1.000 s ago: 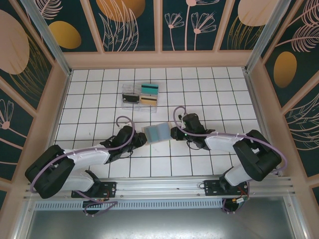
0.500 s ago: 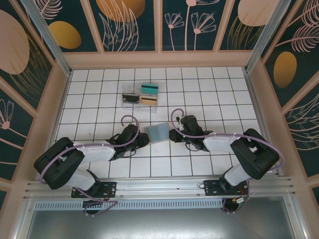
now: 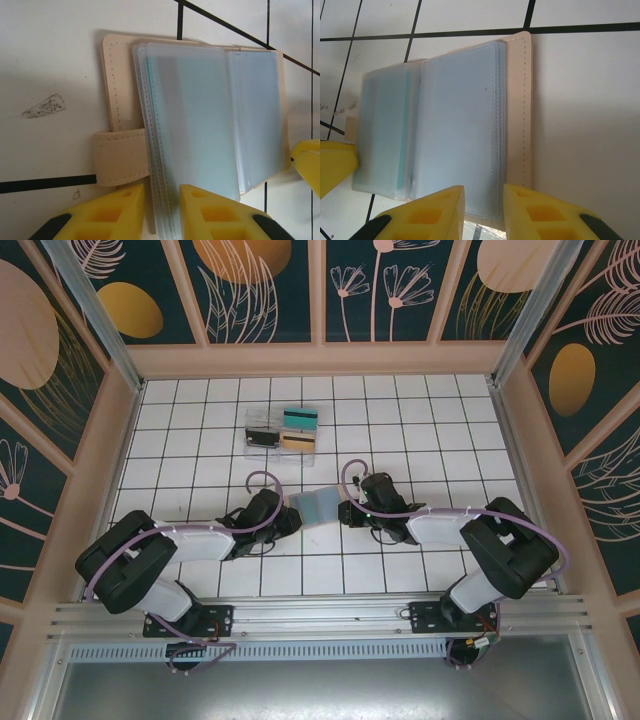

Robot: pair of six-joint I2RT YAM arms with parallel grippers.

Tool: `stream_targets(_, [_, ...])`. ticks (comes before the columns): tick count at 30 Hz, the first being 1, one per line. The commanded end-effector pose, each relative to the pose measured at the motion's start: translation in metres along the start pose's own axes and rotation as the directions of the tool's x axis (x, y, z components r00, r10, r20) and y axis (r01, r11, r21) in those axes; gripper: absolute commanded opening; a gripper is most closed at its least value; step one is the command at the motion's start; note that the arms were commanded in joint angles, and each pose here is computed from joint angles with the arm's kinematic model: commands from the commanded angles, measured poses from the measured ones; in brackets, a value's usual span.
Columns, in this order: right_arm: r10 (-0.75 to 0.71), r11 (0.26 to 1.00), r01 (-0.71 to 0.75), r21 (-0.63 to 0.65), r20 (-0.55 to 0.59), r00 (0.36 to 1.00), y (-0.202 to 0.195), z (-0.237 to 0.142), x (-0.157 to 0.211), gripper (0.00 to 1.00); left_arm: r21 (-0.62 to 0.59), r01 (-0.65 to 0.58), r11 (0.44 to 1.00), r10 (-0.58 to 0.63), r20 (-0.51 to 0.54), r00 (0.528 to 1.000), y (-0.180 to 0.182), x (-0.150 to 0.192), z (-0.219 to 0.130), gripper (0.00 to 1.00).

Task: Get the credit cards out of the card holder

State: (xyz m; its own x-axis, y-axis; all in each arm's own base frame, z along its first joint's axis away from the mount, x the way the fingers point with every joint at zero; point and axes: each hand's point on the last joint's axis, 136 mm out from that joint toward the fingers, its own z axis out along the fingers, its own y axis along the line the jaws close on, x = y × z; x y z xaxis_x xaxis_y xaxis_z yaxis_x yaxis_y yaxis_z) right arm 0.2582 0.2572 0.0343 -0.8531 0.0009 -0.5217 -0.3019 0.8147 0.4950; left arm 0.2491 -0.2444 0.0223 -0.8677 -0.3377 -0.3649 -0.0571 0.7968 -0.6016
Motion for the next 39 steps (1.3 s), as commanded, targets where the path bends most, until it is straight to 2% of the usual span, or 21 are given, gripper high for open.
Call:
stream_targets(1, [0.003,1.0,-0.003,-0.016,-0.004,1.0,0.003,0.002,0.003,0.27,0.039,-0.021,0.999,0.021,0.003,1.0,-0.014,-0.003,0.004,0.25])
stream_targets(14, [0.003,1.0,-0.003,-0.025,-0.014,1.0,0.006,0.004,0.006,0.28,0.043,-0.038,0.998,0.038,0.013,0.999,-0.021,-0.008,0.001,0.25])
stream_targets(26, [-0.011,0.998,0.005,0.062,0.087,0.996,-0.005,-0.023,-0.023,0.36,0.03,-0.05,0.998,0.048,0.049,0.998,-0.025,-0.018,-0.009,0.26])
stream_targets(39, [0.028,1.0,-0.028,0.013,-0.017,0.999,-0.01,0.004,0.003,0.33,0.029,-0.051,0.998,0.051,0.03,0.998,-0.023,-0.013,-0.003,0.27])
